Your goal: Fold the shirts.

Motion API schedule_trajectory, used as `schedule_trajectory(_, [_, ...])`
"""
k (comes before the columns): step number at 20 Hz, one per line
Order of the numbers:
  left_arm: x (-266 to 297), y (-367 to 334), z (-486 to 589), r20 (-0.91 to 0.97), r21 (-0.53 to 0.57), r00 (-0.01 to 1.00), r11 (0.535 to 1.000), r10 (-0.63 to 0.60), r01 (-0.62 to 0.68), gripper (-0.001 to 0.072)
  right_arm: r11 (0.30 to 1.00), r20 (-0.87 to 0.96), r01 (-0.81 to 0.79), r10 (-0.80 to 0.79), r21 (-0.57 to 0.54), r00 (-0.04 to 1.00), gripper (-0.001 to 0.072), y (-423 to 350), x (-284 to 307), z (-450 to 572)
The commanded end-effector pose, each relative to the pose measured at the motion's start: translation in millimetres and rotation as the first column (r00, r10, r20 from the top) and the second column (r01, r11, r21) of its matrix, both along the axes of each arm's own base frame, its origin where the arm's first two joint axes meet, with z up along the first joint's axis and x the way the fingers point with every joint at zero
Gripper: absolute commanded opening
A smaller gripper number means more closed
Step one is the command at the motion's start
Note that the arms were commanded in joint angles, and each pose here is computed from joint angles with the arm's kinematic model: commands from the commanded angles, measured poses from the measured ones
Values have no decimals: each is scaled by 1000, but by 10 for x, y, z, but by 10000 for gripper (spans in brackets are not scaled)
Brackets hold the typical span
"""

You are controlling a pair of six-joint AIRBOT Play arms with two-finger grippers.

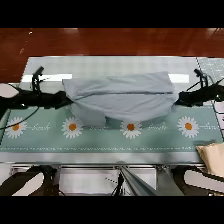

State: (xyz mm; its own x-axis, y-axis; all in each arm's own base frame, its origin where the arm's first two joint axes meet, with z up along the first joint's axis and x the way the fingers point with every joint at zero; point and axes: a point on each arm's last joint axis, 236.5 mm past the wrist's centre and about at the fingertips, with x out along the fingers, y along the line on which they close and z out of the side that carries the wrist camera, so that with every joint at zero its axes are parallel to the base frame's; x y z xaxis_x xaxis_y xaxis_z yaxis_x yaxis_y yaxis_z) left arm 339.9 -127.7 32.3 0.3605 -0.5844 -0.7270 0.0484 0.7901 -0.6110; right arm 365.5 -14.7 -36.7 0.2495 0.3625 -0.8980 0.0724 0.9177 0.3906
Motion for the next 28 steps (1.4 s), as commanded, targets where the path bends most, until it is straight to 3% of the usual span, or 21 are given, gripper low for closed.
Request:
schedule_trajectory(1, [407, 85, 570, 187, 23, 982, 1000, 14, -18, 26, 992, 255, 101, -119, 79, 960, 32, 53, 585, 545])
schedule_trajectory(5, [798, 269, 472, 241, 29, 963, 991, 122, -132, 26, 972, 430, 223, -230, 69, 873, 31, -102, 1086, 698])
schedule_trajectory(10, [1220, 302, -24, 146, 0, 974, 984, 175, -177, 25, 944, 531, 327, -295, 35, 794, 31, -198, 1531, 494])
schedule_trajectory(15, [1759, 328, -375, 108, 3, 979, 985, 173, -174, 26, 920, 503, 388, -365, 63, 784, 32, -286, 1788, 128])
schedule_trajectory(21, [1852, 319, -936, -1, 6, 985, 985, 174, -174, 30, 913, 468, 396, -395, 103, 790, 34, -277, 2054, -83])
schedule_trajectory(22, [1848, 319, -966, -7, 7, 985, 985, 174, -174, 76, 913, 464, 394, -394, 102, 793, 35, -274, 2061, -114])
schedule_trajectory(23, [1850, 327, -968, -7, 8, 985, 985, 175, -175, 187, 914, 464, 394, -392, 99, 794, 56, -278, 2060, -121])
schedule_trajectory(24, [1857, 345, -949, -4, 7, 984, 984, 178, -178, 292, 914, 469, 394, -390, 94, 792, 205, -289, 2065, -113])
schedule_trajectory(25, [1852, 366, -912, -5, 2, 985, 985, 175, -175, 401, 914, 473, 395, -390, 95, 790, 414, -302, 2066, -88])
schedule_trajectory(26, [1843, 394, -862, -11, -6, 985, 986, 169, -169, 472, 919, 491, 386, -372, 77, 788, 498, -346, 2063, -33])
schedule_trajectory(28, [1792, 417, -713, -25, -27, 990, 990, 137, -138, 472, 926, 536, 377, -324, 12, 779, 496, -535, 2036, 122])
